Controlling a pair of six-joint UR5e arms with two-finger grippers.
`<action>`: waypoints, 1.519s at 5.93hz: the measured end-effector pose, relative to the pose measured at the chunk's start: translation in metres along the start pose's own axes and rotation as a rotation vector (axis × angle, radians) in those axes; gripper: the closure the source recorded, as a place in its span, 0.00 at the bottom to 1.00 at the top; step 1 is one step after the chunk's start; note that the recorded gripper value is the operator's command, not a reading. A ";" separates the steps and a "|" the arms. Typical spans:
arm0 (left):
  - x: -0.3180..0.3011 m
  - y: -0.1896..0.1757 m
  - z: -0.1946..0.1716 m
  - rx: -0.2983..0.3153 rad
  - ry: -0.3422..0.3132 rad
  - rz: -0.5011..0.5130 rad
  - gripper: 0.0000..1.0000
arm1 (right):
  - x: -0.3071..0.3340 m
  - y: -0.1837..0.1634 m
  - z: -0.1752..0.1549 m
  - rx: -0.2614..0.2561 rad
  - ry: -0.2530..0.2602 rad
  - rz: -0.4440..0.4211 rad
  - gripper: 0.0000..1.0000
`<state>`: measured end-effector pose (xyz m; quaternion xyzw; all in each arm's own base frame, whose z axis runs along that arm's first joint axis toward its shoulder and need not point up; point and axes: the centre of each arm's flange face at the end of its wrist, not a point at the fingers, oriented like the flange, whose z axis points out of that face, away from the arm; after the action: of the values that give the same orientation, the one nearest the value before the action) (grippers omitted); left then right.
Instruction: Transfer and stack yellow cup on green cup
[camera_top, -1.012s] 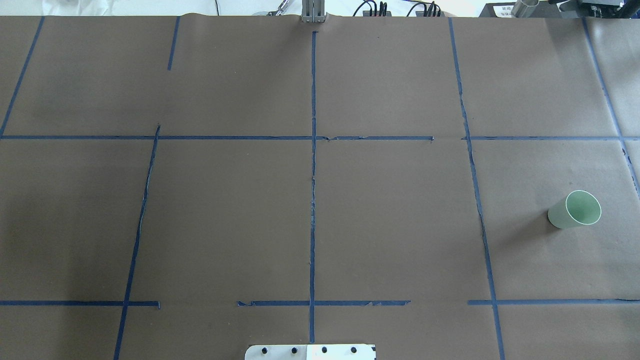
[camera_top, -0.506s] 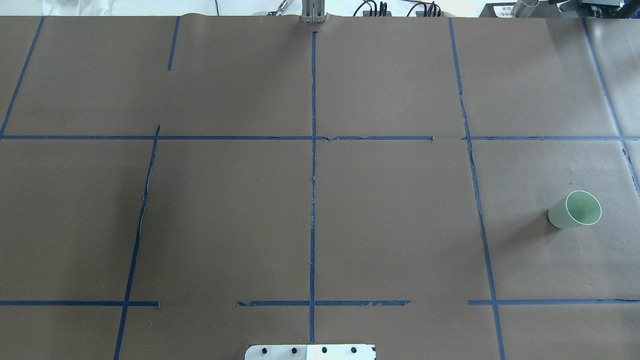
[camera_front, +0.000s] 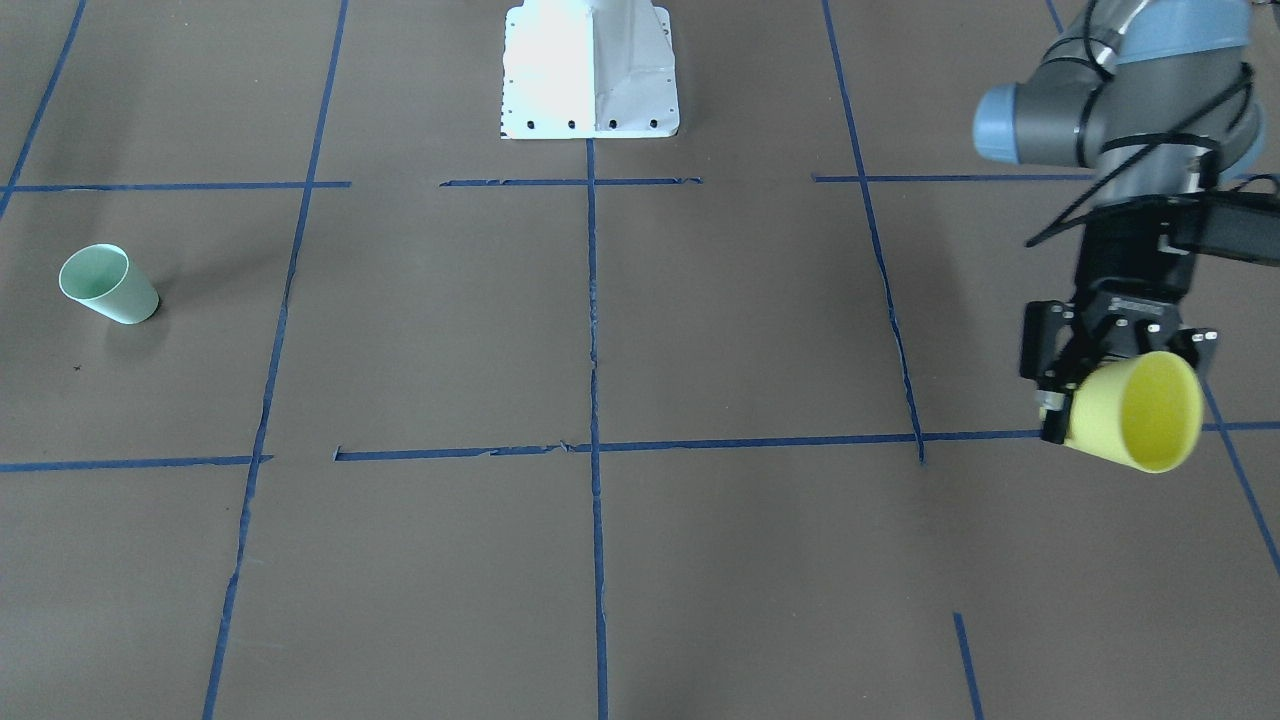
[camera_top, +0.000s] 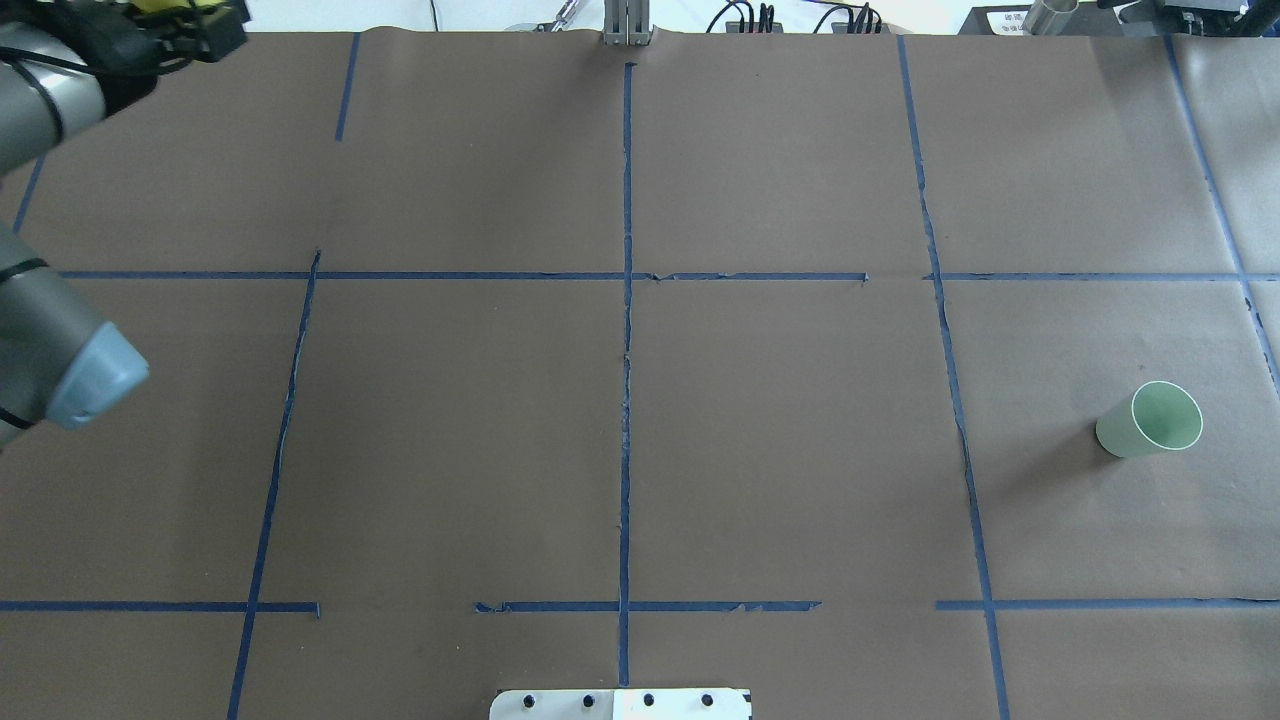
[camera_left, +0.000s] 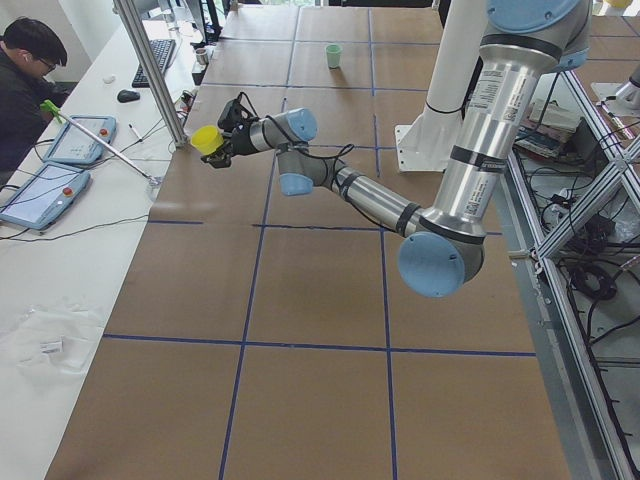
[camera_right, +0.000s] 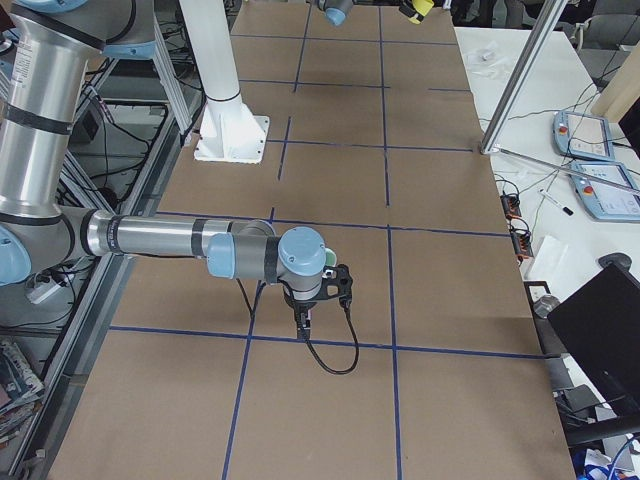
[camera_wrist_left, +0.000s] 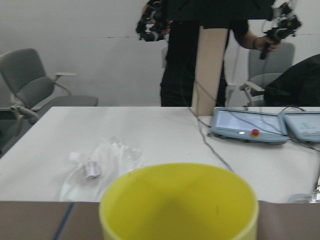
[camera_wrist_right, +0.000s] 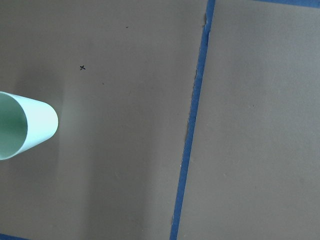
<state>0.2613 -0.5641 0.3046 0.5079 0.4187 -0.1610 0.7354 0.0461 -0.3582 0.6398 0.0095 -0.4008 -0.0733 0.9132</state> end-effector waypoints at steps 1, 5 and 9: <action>0.060 0.027 0.011 0.039 0.014 -0.012 0.64 | 0.000 -0.001 -0.001 0.002 0.003 -0.002 0.00; 0.246 0.087 0.044 0.224 -0.195 0.046 0.61 | -0.029 -0.055 -0.028 0.071 0.007 0.087 0.00; 0.352 0.111 0.065 0.252 -0.253 0.063 0.62 | -0.208 -0.182 -0.083 0.126 -0.061 0.156 0.00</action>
<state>0.5745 -0.5072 0.1071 0.5844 0.2832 -0.2518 0.7175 -0.0549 -0.5123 0.4180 0.0332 -0.4316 0.0230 0.9011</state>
